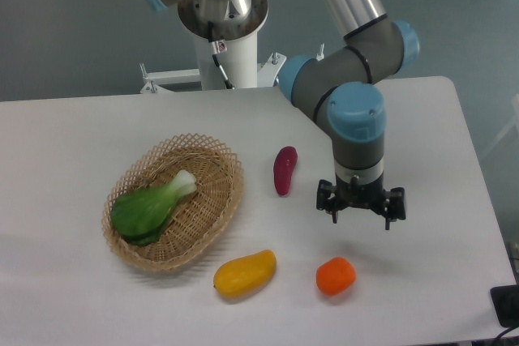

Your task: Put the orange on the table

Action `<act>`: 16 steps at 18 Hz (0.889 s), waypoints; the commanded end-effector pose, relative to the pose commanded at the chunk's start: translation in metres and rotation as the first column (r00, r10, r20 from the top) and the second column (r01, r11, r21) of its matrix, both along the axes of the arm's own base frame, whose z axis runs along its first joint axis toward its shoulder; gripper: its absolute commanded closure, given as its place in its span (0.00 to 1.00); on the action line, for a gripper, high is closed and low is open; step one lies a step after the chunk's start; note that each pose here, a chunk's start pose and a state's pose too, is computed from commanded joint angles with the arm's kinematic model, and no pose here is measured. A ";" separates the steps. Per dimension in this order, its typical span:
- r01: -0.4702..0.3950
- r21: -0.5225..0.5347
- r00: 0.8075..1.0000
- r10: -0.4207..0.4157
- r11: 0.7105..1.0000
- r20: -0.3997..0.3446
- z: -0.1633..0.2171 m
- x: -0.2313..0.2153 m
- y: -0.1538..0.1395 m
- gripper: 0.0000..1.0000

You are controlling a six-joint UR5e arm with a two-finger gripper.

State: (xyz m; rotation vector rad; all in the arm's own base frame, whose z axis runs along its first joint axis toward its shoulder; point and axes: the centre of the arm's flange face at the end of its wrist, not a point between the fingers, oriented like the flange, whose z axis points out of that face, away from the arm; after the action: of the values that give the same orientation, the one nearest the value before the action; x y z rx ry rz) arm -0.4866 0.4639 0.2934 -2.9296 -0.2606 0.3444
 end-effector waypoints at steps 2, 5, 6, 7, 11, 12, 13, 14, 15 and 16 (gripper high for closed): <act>-0.001 0.001 1.000 0.001 1.000 0.001 0.001 -0.001 0.000 0.00; 0.000 0.014 1.000 0.000 1.000 -0.001 0.005 -0.004 0.000 0.00; 0.000 0.014 1.000 0.000 1.000 0.005 0.007 -0.005 0.000 0.00; -0.002 0.012 1.000 0.002 1.000 0.025 0.011 -0.009 0.000 0.00; 0.040 -0.026 0.989 -0.035 0.999 0.146 0.034 -0.030 -0.003 0.00; 0.051 -0.026 0.987 -0.047 0.998 0.156 0.036 -0.036 -0.007 0.00; 0.077 -0.026 0.984 -0.071 0.997 0.163 0.040 -0.040 -0.011 0.00; 0.144 -0.036 0.974 -0.135 0.989 0.184 0.045 -0.047 -0.021 0.00; 0.206 -0.047 0.961 -0.193 0.977 0.197 0.049 -0.051 -0.026 0.00; 0.289 -0.058 0.941 -0.273 0.956 0.202 0.055 -0.053 -0.030 0.00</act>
State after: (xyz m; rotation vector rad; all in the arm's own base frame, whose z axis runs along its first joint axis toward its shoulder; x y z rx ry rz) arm -0.5394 0.4344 0.3485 -3.0292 0.1541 0.0311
